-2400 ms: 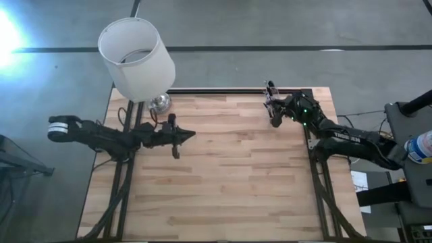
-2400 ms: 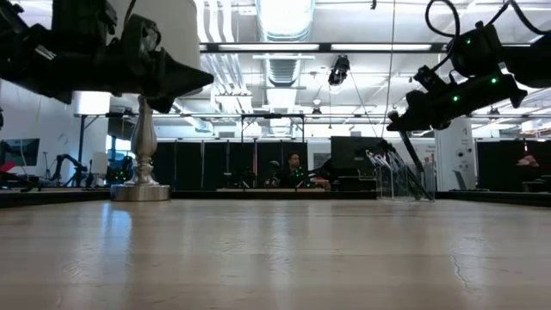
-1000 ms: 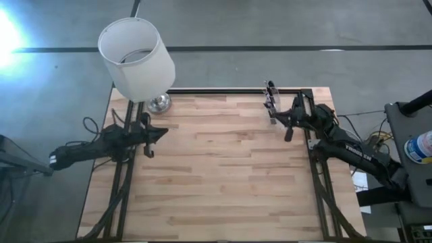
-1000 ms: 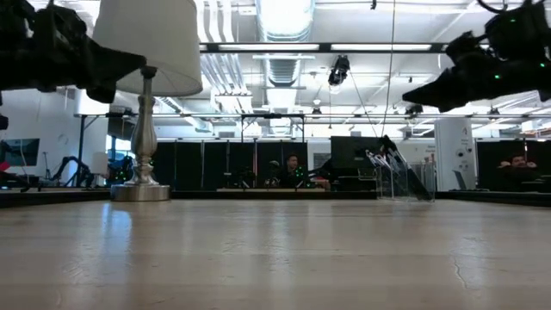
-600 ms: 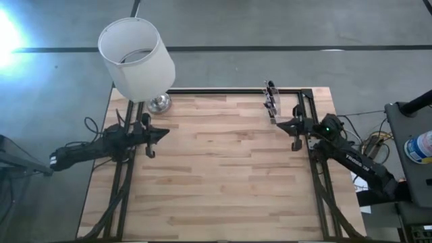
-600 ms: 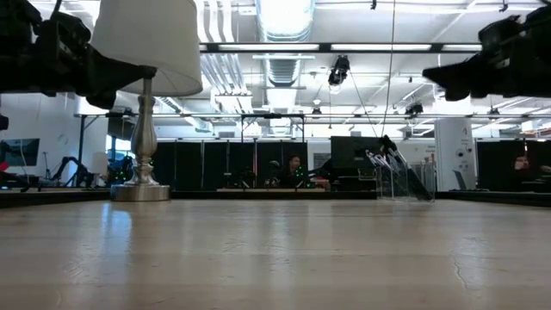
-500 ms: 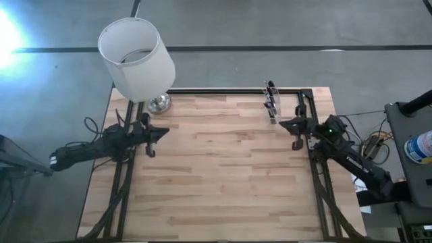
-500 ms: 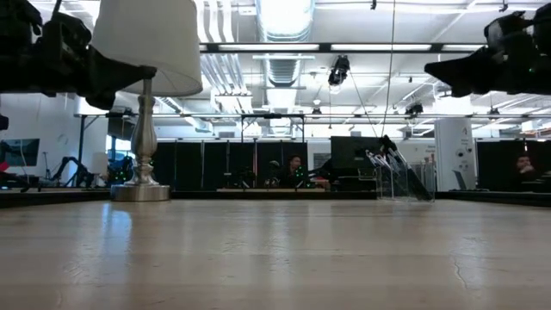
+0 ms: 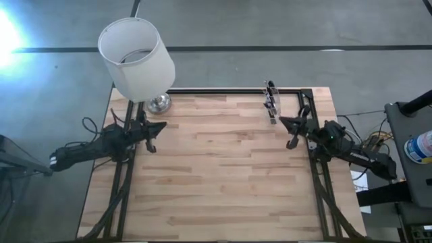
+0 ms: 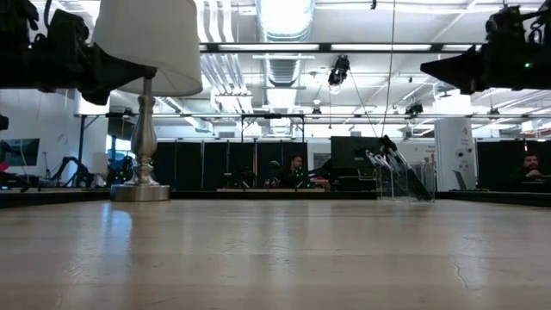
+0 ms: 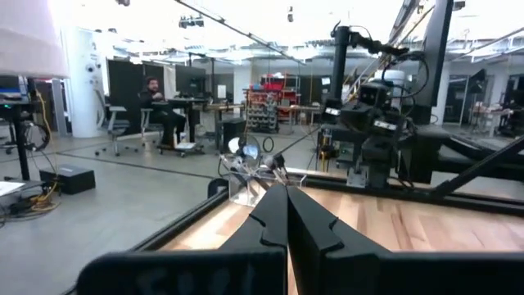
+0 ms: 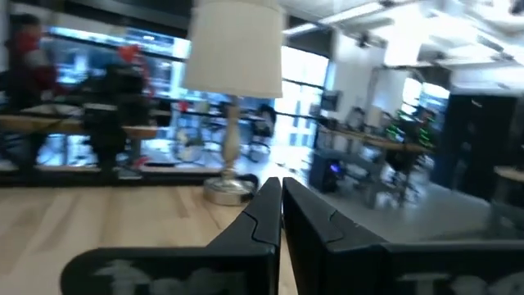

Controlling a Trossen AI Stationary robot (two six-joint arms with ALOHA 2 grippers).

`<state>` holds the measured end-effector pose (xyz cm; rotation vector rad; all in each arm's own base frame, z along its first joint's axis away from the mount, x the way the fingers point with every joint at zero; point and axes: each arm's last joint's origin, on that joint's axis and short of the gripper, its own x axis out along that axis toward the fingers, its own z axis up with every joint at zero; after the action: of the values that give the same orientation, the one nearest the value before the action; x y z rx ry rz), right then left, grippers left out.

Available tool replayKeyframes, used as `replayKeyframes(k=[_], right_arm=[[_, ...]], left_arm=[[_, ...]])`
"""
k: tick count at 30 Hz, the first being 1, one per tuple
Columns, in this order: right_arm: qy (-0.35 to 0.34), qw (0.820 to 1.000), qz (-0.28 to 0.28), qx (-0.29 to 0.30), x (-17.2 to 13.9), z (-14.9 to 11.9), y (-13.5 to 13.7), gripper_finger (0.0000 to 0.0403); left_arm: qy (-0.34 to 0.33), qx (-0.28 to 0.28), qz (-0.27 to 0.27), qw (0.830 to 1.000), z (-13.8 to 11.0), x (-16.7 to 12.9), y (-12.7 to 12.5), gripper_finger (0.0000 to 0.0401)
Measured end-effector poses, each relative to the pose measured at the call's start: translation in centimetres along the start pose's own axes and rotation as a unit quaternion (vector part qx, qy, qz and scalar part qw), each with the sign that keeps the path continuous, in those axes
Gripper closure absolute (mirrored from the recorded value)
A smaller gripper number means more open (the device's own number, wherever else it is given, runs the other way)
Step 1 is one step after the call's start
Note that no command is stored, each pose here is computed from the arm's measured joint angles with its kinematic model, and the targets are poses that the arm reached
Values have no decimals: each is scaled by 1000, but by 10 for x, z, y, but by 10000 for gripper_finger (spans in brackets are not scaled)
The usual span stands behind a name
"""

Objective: Put items in baskets/containers
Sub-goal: Return to Home Position

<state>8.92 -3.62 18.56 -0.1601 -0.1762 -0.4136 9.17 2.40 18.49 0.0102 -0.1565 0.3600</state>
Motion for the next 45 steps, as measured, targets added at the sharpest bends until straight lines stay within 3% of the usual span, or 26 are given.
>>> replayKeyframes(k=[6, 13, 21, 33, 45], right_arm=[[11, 996, 84, -8, -2, -3, 12, 394], [37, 993, 115, 3, -2, -8, 14, 394], [72, 993, 91, 23, -3, -14, 13, 394], [117, 992, -11, 50, 0, -21, 8, 394], [125, 990, -25, 68, 1, -23, 8, 394]], left_arm=[[23, -4, 4, 1000, -4, 0, 0, 401], [48, -24, 12, 998, -14, 0, 1, 401], [45, -61, 37, 996, -14, 0, 2, 401], [45, -83, 40, 995, -14, 0, 2, 401], [48, -68, 40, 996, -15, 0, 2, 401]])
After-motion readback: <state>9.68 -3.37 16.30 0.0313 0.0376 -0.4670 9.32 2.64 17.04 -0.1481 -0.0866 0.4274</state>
